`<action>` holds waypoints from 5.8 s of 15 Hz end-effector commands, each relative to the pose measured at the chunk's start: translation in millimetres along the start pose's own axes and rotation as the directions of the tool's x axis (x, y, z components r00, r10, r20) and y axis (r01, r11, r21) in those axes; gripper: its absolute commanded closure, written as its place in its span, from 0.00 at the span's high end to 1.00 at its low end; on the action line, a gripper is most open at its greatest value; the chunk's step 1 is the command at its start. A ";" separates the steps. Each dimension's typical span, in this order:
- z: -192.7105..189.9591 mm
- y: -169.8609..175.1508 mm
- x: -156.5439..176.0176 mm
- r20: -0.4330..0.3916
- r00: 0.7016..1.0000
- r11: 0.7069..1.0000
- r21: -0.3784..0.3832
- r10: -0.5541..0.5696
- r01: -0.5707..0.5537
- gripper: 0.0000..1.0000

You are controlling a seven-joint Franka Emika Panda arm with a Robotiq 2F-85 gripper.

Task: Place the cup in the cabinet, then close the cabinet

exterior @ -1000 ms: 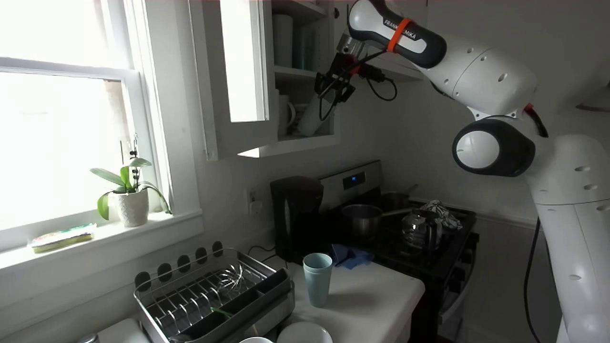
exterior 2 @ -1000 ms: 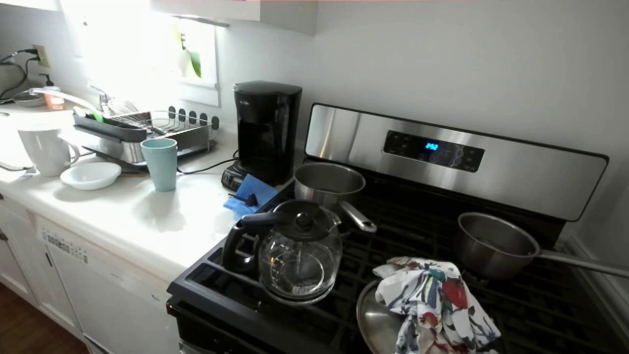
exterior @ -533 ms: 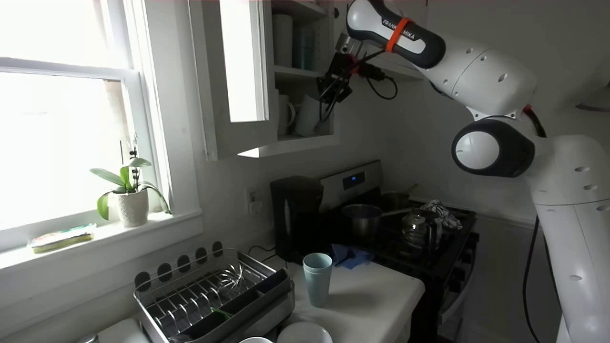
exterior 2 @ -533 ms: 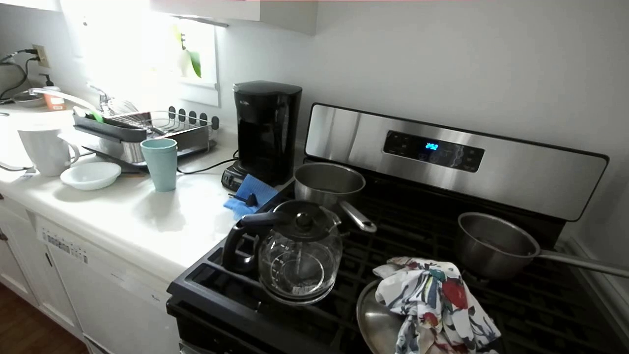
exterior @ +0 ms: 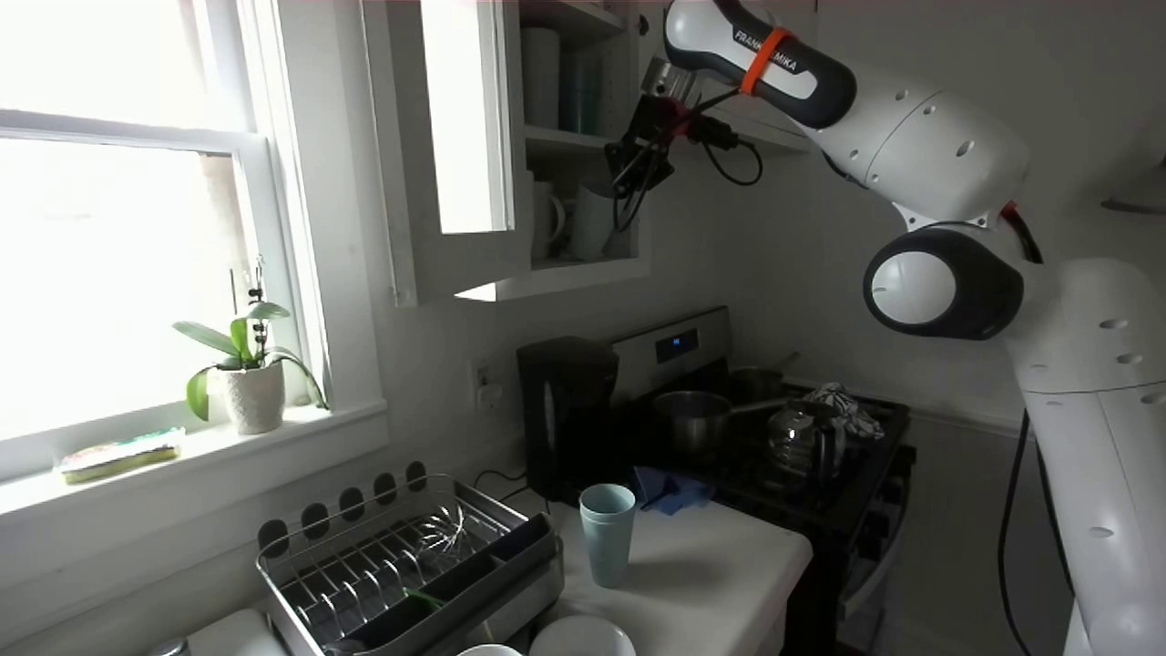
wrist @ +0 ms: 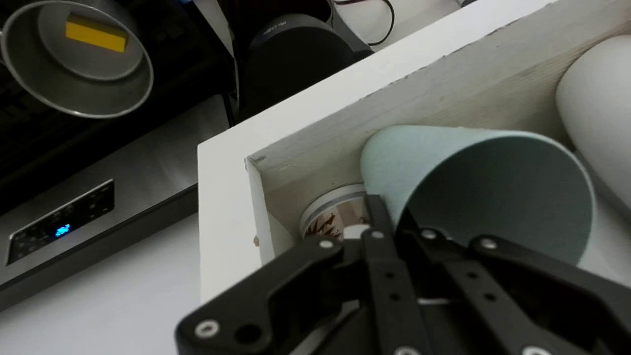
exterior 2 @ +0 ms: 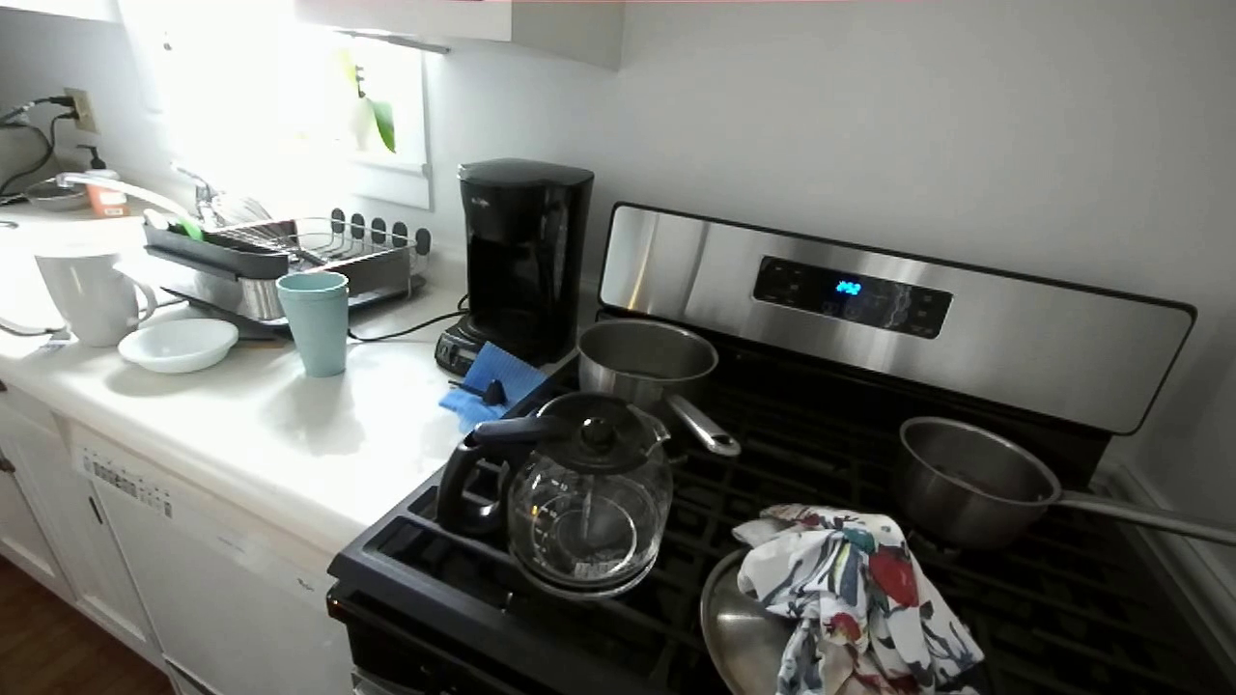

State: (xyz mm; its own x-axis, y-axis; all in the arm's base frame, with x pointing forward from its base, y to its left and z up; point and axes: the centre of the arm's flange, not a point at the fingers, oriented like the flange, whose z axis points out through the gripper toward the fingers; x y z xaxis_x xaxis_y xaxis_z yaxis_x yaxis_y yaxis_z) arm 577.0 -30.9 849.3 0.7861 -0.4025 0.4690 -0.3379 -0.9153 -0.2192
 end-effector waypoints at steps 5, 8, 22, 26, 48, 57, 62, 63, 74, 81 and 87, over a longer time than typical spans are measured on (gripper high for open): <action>-12.1 -9.1 37.8 0.108 0.994 0.996 0.085 0.032 -0.042 0.01; -16.5 -6.2 37.3 0.153 0.986 0.988 0.136 0.058 -0.080 0.01; 6.7 -3.3 36.8 0.157 0.980 0.988 0.071 0.125 -0.137 0.51; 18.3 -4.9 40.5 0.133 0.983 0.991 0.017 0.126 -0.129 0.73; 38.8 -71.2 44.2 -0.088 0.993 0.996 -0.038 0.079 -0.083 0.74; 18.9 -63.7 25.5 -0.086 0.996 0.999 -0.023 0.037 -0.039 1.00; -0.9 -56.8 12.8 -0.143 0.989 0.999 -0.020 -0.044 0.042 1.00; -4.3 -55.5 11.3 -0.148 0.987 0.998 -0.018 -0.058 0.056 1.00; -41.1 -55.7 -33.0 -0.213 0.959 0.981 0.007 -0.190 0.196 1.00; -68.7 -59.2 -86.5 -0.168 0.941 0.956 -0.021 -0.293 0.293 1.00; -86.7 -72.5 -145.4 -0.088 0.902 0.906 -0.006 -0.422 0.423 1.00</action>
State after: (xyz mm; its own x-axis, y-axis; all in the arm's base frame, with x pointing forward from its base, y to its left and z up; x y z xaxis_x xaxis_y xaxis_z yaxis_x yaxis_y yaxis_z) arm 500.2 81.5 917.1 0.7928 -0.0448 0.6078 -0.0216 -0.9987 -0.0455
